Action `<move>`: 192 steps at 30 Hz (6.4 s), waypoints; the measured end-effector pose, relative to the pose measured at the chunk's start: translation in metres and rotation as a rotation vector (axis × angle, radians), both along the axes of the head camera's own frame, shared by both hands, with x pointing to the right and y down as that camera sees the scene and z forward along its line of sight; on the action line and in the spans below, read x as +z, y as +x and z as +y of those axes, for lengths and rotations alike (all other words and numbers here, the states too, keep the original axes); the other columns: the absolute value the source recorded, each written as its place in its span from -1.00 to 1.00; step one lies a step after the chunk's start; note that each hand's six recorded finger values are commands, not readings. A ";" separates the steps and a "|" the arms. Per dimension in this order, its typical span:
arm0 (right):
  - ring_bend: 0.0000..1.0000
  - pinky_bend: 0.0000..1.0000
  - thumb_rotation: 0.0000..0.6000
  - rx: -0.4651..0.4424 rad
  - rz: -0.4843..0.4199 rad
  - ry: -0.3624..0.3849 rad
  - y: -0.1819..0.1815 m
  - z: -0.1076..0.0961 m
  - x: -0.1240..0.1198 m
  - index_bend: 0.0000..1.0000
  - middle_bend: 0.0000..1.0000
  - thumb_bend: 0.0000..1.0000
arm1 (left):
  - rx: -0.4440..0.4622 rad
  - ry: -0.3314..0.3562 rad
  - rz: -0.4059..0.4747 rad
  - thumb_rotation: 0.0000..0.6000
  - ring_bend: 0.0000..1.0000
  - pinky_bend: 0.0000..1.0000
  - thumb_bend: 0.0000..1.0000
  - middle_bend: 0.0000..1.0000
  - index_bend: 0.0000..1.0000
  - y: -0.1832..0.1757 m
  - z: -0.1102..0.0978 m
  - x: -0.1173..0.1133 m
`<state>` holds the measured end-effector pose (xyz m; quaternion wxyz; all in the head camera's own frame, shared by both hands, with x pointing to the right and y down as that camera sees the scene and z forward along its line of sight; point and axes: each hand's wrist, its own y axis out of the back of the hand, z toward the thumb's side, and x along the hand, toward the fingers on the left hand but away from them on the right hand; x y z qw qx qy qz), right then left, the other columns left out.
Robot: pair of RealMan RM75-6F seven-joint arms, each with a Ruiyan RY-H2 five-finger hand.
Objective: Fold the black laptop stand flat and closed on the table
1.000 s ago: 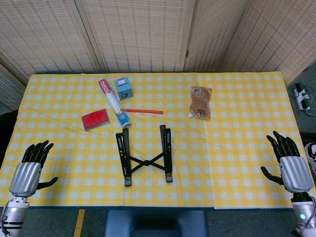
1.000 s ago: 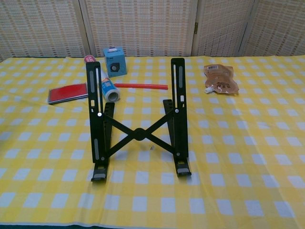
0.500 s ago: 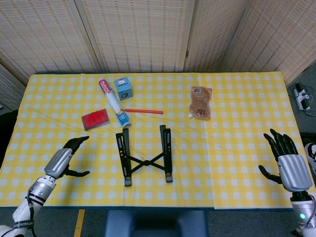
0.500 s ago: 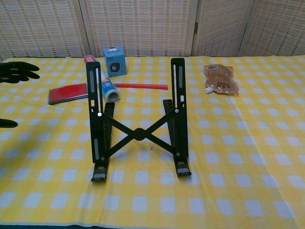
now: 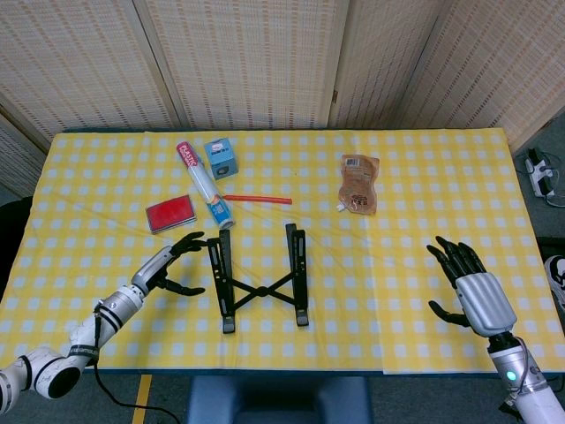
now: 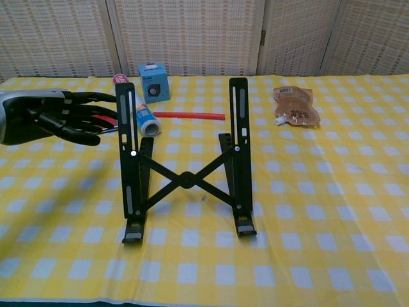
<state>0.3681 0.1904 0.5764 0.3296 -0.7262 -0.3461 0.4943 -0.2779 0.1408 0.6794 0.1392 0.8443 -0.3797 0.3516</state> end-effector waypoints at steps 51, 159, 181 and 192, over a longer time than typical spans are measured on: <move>-0.68 -0.92 1.00 -0.114 -0.974 -0.639 -0.194 -0.009 0.049 -1.00 -0.74 -0.42 | 0.185 -0.070 0.576 1.00 0.21 -0.29 -0.79 0.28 0.03 0.045 0.036 -0.069; -0.69 -0.82 1.00 0.145 -1.275 -0.766 -0.153 0.014 0.025 -0.96 -0.75 -0.42 | 0.461 0.320 -0.123 1.00 -0.39 -0.64 -0.62 -0.24 -0.17 0.052 0.071 0.004; -0.70 -0.83 1.00 0.167 -1.284 -0.790 -0.154 0.016 0.035 -0.96 -0.75 -0.42 | 0.394 0.368 -0.267 1.00 -0.26 -0.58 -0.50 -0.13 0.10 0.046 0.083 0.029; -0.70 -0.83 1.00 0.176 -1.286 -0.794 -0.154 0.018 0.037 -0.96 -0.75 -0.42 | 0.365 0.336 -0.241 1.00 -0.26 -0.59 -0.36 -0.13 0.12 0.051 0.092 0.030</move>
